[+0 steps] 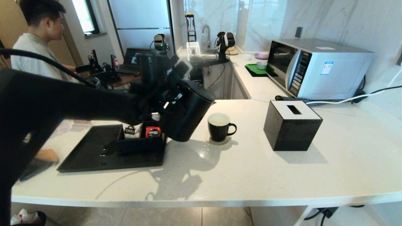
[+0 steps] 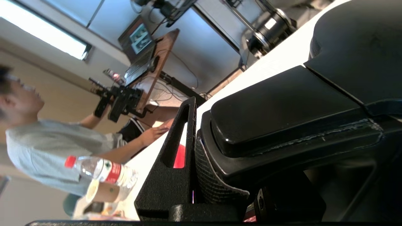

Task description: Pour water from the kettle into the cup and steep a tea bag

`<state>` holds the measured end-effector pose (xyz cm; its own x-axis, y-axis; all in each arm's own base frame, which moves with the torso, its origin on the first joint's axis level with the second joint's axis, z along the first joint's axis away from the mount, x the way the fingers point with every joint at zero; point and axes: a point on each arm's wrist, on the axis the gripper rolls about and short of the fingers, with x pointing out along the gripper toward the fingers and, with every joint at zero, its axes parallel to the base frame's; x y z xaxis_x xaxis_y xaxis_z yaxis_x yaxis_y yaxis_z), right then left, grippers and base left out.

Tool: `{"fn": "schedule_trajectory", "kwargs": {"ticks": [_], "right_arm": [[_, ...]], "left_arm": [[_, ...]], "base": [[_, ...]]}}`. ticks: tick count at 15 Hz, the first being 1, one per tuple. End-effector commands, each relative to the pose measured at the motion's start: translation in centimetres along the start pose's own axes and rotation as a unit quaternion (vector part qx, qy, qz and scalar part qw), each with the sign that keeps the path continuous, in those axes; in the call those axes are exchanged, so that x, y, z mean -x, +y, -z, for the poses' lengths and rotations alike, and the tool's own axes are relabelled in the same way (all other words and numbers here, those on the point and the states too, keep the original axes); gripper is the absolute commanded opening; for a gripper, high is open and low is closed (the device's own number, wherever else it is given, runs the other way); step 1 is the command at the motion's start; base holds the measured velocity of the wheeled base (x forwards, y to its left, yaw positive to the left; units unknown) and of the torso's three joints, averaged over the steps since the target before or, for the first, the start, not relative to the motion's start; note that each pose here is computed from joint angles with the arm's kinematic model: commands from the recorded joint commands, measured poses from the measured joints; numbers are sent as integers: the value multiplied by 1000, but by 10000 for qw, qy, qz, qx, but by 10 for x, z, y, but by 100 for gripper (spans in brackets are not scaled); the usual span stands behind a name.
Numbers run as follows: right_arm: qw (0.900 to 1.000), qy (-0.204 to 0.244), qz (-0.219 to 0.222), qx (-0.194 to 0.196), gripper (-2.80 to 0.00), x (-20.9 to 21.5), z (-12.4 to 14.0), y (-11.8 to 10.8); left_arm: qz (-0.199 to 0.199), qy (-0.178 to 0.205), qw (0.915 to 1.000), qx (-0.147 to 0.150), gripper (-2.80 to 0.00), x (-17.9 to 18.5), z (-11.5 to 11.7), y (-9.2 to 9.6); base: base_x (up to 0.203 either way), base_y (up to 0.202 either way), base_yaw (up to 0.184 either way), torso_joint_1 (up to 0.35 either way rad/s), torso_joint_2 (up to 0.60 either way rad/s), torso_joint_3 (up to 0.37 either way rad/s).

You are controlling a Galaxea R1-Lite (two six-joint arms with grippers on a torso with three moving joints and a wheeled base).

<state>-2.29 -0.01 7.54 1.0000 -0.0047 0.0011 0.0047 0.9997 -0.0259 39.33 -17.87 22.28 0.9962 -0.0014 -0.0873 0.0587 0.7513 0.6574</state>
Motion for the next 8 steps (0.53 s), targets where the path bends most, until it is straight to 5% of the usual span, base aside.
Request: {"fn": "schedule_trajectory", "kwargs": {"ticks": [1,8], "right_arm": [[10000,6,0,1,-280,0,0,0],[10000,6,6,2,-280,0,0,0]], "left_arm": [[-177,-103,9996,170,-280,8,-1,13],[-1244,-244,9847,1192,-280,42,5,55]], "base": [[0,0,0,0,0,0],[0,0,0,0,0,0]]}}
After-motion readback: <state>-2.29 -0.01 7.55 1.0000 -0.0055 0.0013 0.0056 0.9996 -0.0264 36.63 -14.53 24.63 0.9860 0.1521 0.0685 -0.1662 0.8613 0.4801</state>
